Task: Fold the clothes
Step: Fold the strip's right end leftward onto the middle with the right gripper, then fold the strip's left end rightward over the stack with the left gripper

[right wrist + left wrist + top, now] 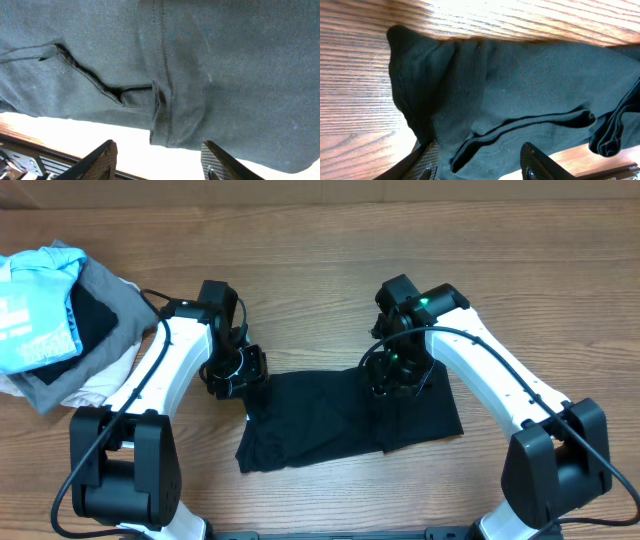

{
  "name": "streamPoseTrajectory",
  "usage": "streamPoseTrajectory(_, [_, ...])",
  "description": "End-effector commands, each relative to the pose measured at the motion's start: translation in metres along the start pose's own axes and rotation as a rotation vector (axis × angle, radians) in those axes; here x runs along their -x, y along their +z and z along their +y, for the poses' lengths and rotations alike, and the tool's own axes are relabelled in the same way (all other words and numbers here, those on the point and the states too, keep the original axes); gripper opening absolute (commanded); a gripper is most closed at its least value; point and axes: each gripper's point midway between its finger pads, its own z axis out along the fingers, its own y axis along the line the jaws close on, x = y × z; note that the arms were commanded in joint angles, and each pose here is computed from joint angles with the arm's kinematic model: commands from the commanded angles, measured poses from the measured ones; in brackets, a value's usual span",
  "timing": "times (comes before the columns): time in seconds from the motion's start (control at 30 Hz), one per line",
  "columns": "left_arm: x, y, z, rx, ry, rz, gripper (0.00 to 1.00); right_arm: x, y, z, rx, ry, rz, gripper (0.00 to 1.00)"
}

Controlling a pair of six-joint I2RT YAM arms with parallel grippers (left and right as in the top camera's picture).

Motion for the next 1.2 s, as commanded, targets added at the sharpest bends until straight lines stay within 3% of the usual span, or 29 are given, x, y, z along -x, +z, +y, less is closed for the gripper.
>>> streamPoseTrajectory(0.0, [0.003,-0.012,-0.006,-0.023,0.023,-0.031,0.59,0.001,0.002,-0.009,-0.05,-0.013,-0.002,0.57])
streamPoseTrajectory(0.13, [-0.006,-0.012,-0.004,-0.012,0.013,0.004,0.73,0.001,-0.002,-0.037,-0.194,0.029,-0.014,0.57])
streamPoseTrajectory(0.27, [-0.015,-0.004,-0.005,-0.006,0.064,0.032,0.79,0.006,-0.005,-0.052,-0.233,0.118,-0.041,0.59])
streamPoseTrajectory(0.73, [-0.038,0.066,0.025,0.032,0.086,0.039,0.84,0.009,-0.01,-0.071,-0.221,0.198,-0.046,0.66])
streamPoseTrajectory(0.83, [-0.042,0.078,0.031,0.029,0.088,0.031,0.81,0.007,-0.01,-0.071,-0.222,0.199,-0.04,0.66])
streamPoseTrajectory(0.9, [-0.04,0.081,0.029,0.016,0.092,0.021,0.75,0.007,-0.01,-0.071,-0.222,0.199,-0.039,0.66])
streamPoseTrajectory(1.1, [-0.043,0.079,0.02,-0.038,0.109,0.038,0.07,0.005,-0.01,-0.072,-0.226,0.2,-0.03,0.66])
streamPoseTrajectory(1.17, [-0.041,0.074,0.021,-0.031,0.12,0.04,0.04,0.005,-0.011,-0.074,-0.228,0.206,-0.03,0.66])
